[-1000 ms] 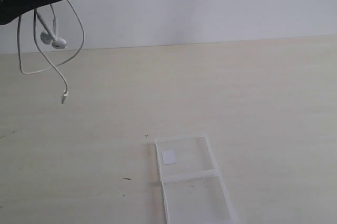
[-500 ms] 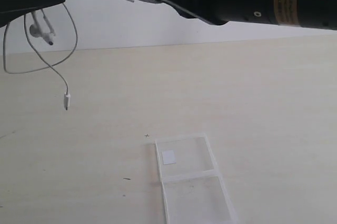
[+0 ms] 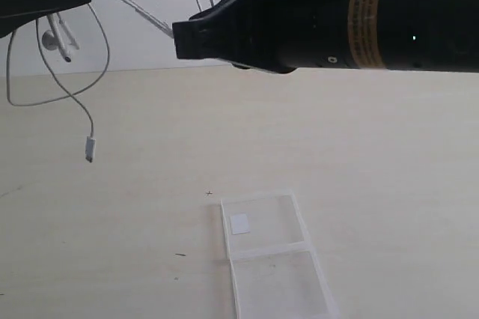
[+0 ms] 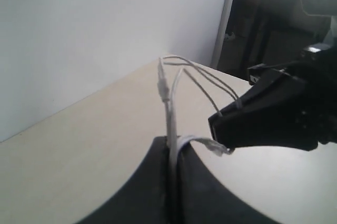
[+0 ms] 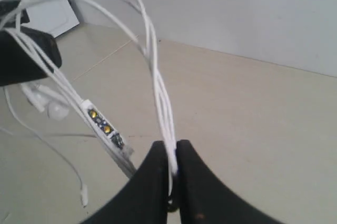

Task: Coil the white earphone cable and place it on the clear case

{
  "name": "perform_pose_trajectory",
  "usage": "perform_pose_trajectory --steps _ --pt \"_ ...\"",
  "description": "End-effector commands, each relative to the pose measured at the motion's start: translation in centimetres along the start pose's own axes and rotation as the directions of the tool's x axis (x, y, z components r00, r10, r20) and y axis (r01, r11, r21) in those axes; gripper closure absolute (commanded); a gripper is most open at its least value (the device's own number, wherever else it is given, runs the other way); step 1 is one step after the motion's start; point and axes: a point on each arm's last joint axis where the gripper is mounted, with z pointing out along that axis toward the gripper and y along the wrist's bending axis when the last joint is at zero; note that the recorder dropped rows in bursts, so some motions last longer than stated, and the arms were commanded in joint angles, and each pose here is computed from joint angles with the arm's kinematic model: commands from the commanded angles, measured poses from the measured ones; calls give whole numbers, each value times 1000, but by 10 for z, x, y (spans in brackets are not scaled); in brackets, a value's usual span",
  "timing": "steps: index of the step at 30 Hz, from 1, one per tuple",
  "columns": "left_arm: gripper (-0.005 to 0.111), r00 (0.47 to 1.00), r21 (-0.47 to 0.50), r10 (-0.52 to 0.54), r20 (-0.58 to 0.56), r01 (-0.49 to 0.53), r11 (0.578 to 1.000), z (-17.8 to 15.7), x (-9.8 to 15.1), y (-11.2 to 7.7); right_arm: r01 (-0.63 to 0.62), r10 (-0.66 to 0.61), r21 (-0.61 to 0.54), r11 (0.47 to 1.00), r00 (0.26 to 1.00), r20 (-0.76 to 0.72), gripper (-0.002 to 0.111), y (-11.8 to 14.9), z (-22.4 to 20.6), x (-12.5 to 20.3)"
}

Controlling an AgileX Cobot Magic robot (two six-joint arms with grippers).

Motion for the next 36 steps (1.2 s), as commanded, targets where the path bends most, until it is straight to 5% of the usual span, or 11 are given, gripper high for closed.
perform_pose_trajectory --steps 1,4,10,20,24,36 --pt "107 1000 -8 -17 15 17 1000 -2 -1 0 56 -57 -35 998 997 -44 80 1 7 9" --pt "107 1000 -11 -10 9 11 1000 -2 -1 0 88 -92 -65 994 994 -57 60 3 8 11" --pt "107 1000 -60 -8 -12 8 998 -2 1 4 134 -139 -81 988 989 -57 37 4 8 11" --pt "107 999 -92 -8 -39 4 996 -2 4 7 160 -162 -42 986 986 -44 36 1 8 9" --pt "107 998 -113 -5 -55 -1 994 -2 5 9 199 -198 80 977 980 -21 36 -10 8 6" --pt "107 997 -149 -13 -79 1 989 -3 8 12 209 -212 99 973 977 29 36 -8 -5 -5"
